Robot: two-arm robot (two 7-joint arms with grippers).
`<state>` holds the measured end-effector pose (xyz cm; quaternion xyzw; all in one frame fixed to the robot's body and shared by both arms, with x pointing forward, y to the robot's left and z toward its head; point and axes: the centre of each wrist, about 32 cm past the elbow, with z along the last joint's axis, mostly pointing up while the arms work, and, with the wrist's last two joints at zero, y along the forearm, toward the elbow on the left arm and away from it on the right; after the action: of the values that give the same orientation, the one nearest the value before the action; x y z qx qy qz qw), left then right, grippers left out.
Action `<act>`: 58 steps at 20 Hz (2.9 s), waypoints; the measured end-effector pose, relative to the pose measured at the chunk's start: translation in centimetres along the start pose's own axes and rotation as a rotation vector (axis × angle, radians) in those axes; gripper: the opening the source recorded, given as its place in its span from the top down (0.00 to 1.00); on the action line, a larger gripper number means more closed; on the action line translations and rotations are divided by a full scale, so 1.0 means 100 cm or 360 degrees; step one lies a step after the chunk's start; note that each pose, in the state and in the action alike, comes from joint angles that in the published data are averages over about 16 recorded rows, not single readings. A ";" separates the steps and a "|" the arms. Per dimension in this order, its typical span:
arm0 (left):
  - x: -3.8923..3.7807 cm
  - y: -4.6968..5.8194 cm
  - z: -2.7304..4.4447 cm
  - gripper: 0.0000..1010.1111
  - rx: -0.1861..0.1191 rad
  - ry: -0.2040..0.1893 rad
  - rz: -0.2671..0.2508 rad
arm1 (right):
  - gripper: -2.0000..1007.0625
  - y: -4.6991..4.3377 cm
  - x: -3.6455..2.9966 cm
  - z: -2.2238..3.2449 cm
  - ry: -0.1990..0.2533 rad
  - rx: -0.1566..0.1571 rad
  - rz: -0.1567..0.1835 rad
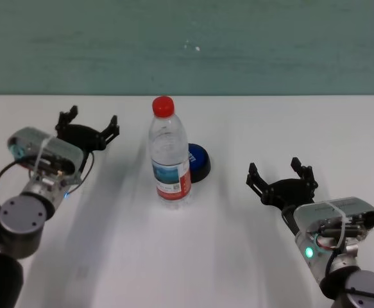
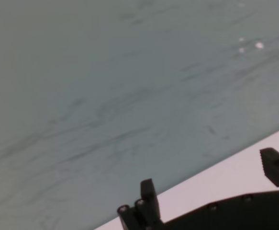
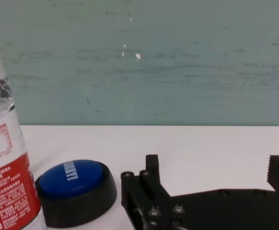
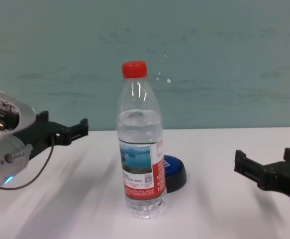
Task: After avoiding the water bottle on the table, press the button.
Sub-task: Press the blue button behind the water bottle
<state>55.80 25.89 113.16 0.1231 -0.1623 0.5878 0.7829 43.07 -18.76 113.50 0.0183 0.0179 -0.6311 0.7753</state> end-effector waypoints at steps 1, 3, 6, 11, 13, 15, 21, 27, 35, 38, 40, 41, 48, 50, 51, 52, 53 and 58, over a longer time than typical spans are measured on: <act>-0.0009 0.004 0.0025 0.01 0.0004 0.0000 0.0019 | 0.00 0.0000 0.0000 0.0000 0.0000 0.0000 0.0000; -0.0031 0.013 0.0078 0.01 0.0009 0.0000 0.0048 | 0.00 0.0000 0.0000 0.0000 0.0000 0.0000 0.0000; -0.0071 0.028 0.0163 0.01 0.0019 -0.0001 0.0076 | 0.00 0.0000 0.0000 0.0000 0.0000 0.0000 0.0000; -0.0144 0.055 0.0298 0.01 0.0036 0.0008 0.0083 | 0.00 0.0000 0.0000 0.0000 0.0000 0.0000 0.0000; -0.0176 0.066 0.0343 0.01 0.0045 0.0019 0.0081 | 0.00 0.0000 0.0000 0.0000 0.0000 0.0000 0.0000; -0.0213 0.075 0.0380 0.01 0.0054 0.0033 0.0077 | 0.00 0.0000 0.0000 0.0000 0.0000 0.0000 0.0000; -0.0351 0.102 0.0465 0.01 0.0077 0.0088 0.0065 | 0.00 0.0000 0.0000 0.0000 0.0000 0.0000 0.0000; -0.0495 0.125 0.0520 0.01 0.0081 0.0139 0.0040 | 0.00 0.0000 0.0000 0.0000 0.0000 0.0000 0.0000; -0.0648 0.151 0.0516 0.01 0.0092 0.0146 -0.0020 | 0.00 0.0000 0.0000 0.0000 0.0000 0.0000 0.0000; -0.0680 0.161 0.0498 0.01 0.0088 0.0143 -0.0039 | 0.00 0.0000 0.0000 0.0000 0.0000 0.0000 0.0000; -0.0693 0.166 0.0488 0.01 0.0079 0.0145 -0.0048 | 0.00 0.0000 0.0000 0.0000 0.0000 0.0000 0.0000; -0.0697 0.169 0.0483 0.01 0.0073 0.0148 -0.0050 | 0.00 0.0000 0.0000 0.0000 0.0000 0.0000 0.0000; -0.0682 0.180 0.0465 0.01 0.0017 0.0193 -0.0014 | 0.00 0.0000 0.0000 0.0000 0.0000 0.0000 0.0000; -0.0665 0.181 0.0461 0.01 0.0001 0.0217 0.0005 | 0.00 0.0000 0.0000 0.0000 0.0000 0.0000 0.0000; -0.0657 0.181 0.0459 0.01 -0.0006 0.0230 0.0015 | 0.00 0.0000 0.0000 0.0000 0.0000 0.0000 0.0000; -0.0648 0.182 0.0456 0.01 -0.0012 0.0244 0.0026 | 0.00 0.0000 0.0000 0.0000 0.0000 0.0000 0.0000; -0.0639 0.182 0.0454 0.01 -0.0017 0.0258 0.0036 | 0.00 0.0000 0.0000 0.0000 0.0000 0.0000 0.0000; -0.0614 0.182 0.0429 0.01 -0.0020 0.0317 0.0074 | 0.00 0.0000 0.0000 0.0000 0.0000 0.0000 0.0000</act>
<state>36.31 23.90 114.68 0.0555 -0.0902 0.6141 0.7821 43.08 -18.76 113.50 0.0183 0.0179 -0.6311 0.7753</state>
